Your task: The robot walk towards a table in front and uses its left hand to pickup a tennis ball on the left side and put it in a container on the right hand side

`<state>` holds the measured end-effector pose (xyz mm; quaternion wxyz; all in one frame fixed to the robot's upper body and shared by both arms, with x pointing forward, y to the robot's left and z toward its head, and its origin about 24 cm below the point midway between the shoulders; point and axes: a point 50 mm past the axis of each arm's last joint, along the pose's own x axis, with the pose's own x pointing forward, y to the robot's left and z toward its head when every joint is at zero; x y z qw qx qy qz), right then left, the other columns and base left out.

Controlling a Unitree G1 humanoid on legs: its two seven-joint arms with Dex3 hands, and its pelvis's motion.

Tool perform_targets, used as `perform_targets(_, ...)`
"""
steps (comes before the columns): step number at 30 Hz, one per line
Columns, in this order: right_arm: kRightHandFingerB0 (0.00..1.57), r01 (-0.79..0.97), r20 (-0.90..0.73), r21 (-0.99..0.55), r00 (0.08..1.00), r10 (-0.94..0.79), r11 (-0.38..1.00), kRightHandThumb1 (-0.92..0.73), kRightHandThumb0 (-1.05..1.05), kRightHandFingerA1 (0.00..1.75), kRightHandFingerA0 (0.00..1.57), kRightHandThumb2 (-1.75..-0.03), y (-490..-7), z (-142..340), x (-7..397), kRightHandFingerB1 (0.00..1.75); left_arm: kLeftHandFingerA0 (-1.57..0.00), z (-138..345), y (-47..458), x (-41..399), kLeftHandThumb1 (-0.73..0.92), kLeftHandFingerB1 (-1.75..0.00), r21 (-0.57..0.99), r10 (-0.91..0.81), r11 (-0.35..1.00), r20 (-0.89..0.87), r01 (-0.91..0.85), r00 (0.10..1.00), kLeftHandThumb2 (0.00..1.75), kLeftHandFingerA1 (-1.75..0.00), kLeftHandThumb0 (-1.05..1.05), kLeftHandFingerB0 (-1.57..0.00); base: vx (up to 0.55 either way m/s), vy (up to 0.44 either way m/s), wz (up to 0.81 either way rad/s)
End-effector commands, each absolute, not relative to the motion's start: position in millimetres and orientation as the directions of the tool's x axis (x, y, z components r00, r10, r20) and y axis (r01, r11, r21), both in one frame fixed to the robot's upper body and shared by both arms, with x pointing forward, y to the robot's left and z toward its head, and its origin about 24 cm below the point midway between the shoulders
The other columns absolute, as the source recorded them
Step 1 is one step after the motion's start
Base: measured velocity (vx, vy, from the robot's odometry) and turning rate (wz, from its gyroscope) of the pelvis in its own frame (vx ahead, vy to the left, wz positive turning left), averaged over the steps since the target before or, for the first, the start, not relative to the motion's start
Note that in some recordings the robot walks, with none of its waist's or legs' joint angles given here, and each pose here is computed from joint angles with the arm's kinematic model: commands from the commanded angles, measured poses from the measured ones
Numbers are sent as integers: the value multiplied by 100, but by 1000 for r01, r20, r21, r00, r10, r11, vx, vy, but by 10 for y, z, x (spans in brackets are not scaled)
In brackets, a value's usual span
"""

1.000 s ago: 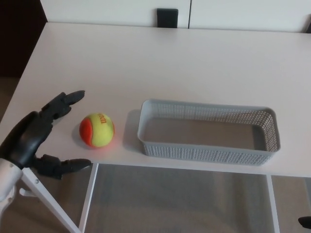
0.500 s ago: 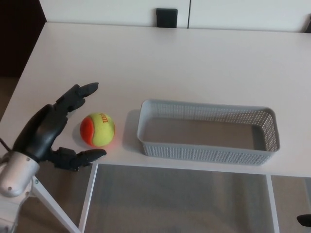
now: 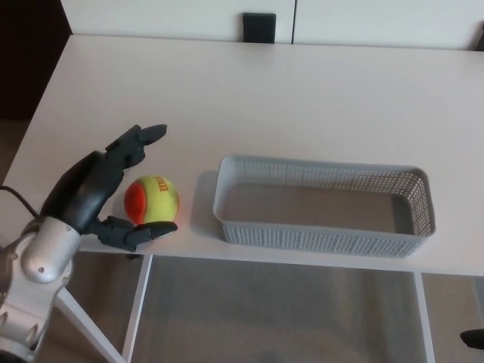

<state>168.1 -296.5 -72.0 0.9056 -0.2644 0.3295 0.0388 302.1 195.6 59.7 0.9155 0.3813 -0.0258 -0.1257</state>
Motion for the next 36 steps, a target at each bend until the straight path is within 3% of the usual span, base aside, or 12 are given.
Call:
perform_targets(1,28,-237,-616,-470,778,-124,850,-47,-6,60,31,-88,-3032,-667,1685,55,-27,536,1976,3057,35,-35,739,-194,648,-73,184,978,68,-45,-60,-14,0,0,0)
perform_targets(17,27,-233,-606,-467,786,-117,853,-48,-6,58,28,-89,-3018,-633,1726,55,-37,521,1948,3084,37,-35,778,-169,604,-88,174,982,66,-47,-55,-16,0,0,0)
perform_targets(22,28,-235,-605,-469,788,-116,851,-48,-6,59,30,-88,-3015,-605,1749,55,-44,456,1914,3074,39,-29,785,-176,588,-107,192,979,52,-42,-46,-25,0,0,0)
perform_targets(23,37,-237,-604,-472,789,-115,849,-65,-8,52,36,-58,-3011,-598,1756,45,-44,430,1904,3067,23,-46,814,-182,541,-132,212,974,77,-61,-26,-9,0,0,0)
perform_targets(25,37,-238,-604,-473,789,-115,848,-65,-8,52,36,-58,-3009,-593,1758,45,-44,418,1900,3064,23,-46,826,-184,519,-143,220,973,77,-61,-26,-9,0,0,0)
perform_targets(26,27,-235,-604,-468,788,-114,852,-48,-6,58,29,-89,-3008,-595,1775,54,-72,397,1900,3066,43,-29,831,-187,499,-177,248,966,53,-49,-32,-24,0,0,0)
perform_targets(29,27,-234,-605,-466,788,-114,853,-48,-6,58,29,-89,-3008,-595,1782,54,-72,388,1899,3067,43,-29,833,-186,488,-192,260,964,53,-49,-32,-24,0,0,0)
perform_targets(30,28,-239,-602,-470,791,-111,850,-48,-6,59,30,-89,-3007,-585,1793,55,-106,386,1889,3069,72,-37,832,-186,487,-198,265,962,62,-64,-21,-52,0,0,0)
perform_targets(31,28,-244,-598,-476,794,-107,845,-48,-6,59,30,-89,-3006,-572,1806,55,-106,383,1878,3071,72,-37,831,-186,486,-206,272,961,62,-64,-21,-52,0,0,0)
perform_targets(32,28,-245,-597,-478,795,-108,843,-48,-7,60,31,-89,-3005,-568,1809,55,-116,387,1867,3069,77,-46,834,-182,478,-214,276,960,63,-86,-16,-76,0,0,0)
perform_targets(35,28,-246,-598,-480,794,-109,842,-48,-7,60,31,-89,-3004,-564,1809,55,-116,395,1854,3062,77,-46,839,-175,465,-225,282,959,63,-86,-16,-76,0,0,0)
perform_targets(36,38,-250,-599,-484,793,-109,839,-66,-11,54,37,-59,-3003,-557,1823,46,-109,407,1842,3065,76,-56,841,-169,462,-226,280,959,62,-107,-10,-89,0,0,0)
